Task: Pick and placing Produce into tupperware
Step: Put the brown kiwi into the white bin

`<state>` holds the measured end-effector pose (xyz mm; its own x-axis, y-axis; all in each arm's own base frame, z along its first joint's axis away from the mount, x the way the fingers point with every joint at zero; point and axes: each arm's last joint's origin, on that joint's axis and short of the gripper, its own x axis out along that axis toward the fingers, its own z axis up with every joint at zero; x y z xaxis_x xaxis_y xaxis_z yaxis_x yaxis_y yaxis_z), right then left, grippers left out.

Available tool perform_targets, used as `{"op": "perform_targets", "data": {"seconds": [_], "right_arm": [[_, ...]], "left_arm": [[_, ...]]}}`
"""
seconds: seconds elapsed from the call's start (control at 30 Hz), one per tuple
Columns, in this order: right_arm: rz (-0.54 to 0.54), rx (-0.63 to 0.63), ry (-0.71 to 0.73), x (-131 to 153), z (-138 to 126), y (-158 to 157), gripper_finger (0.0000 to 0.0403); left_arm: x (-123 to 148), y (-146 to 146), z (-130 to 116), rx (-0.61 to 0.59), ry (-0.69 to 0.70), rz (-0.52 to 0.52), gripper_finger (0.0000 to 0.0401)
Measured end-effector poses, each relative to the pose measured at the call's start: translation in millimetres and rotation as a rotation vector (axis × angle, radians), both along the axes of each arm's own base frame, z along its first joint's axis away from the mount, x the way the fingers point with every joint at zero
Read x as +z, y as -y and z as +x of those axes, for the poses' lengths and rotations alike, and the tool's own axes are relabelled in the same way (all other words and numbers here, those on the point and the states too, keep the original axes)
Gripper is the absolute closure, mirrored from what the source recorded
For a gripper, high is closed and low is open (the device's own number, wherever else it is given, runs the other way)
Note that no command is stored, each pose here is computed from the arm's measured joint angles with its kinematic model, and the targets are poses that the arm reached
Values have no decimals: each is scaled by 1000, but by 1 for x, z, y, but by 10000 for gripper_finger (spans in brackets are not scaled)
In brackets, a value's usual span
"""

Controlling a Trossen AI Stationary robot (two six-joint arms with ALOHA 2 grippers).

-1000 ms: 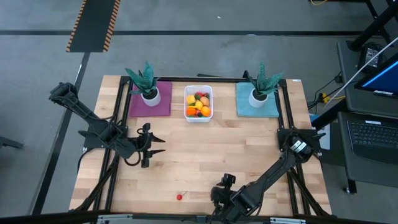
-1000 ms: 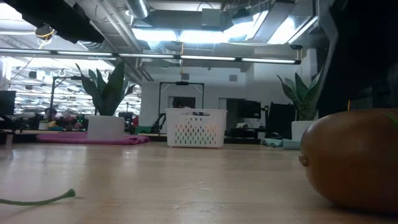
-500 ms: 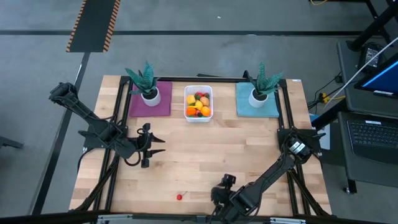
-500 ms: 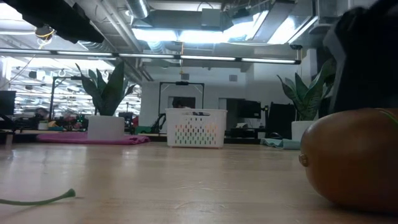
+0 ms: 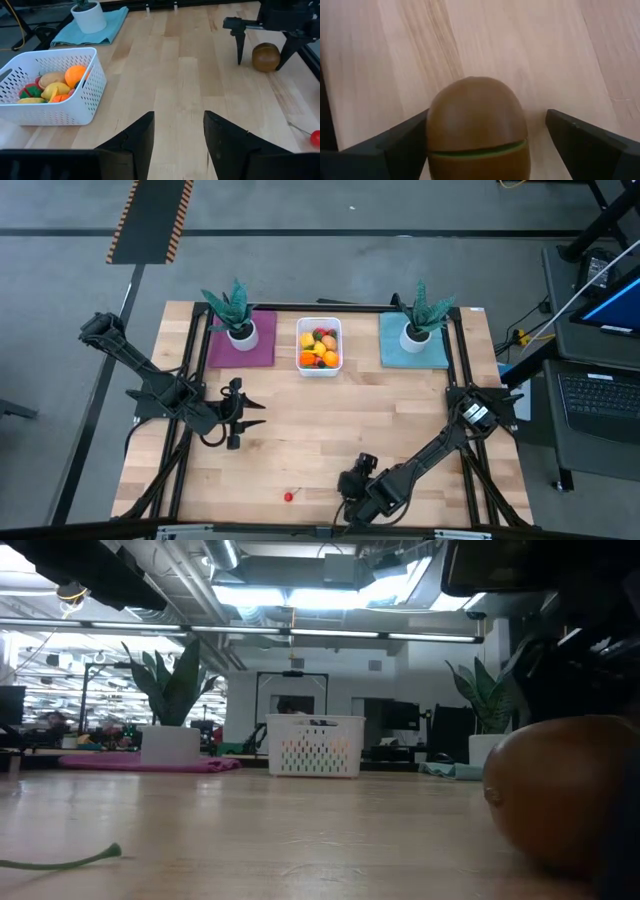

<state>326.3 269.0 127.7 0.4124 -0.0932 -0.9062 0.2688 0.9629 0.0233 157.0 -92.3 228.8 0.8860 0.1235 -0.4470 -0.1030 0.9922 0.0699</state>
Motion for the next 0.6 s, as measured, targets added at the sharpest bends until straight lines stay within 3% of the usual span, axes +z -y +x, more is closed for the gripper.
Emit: {"op": "perform_targets", "data": {"seconds": [0.33,0.6], "right_arm": [[2,0,-16,-2,0,3,28],[6,1,-37,-3,-1,5,98]], "left_arm": [[-1,0,0,0,-6,4,254],[0,0,0,0,-5,4,259]]}}
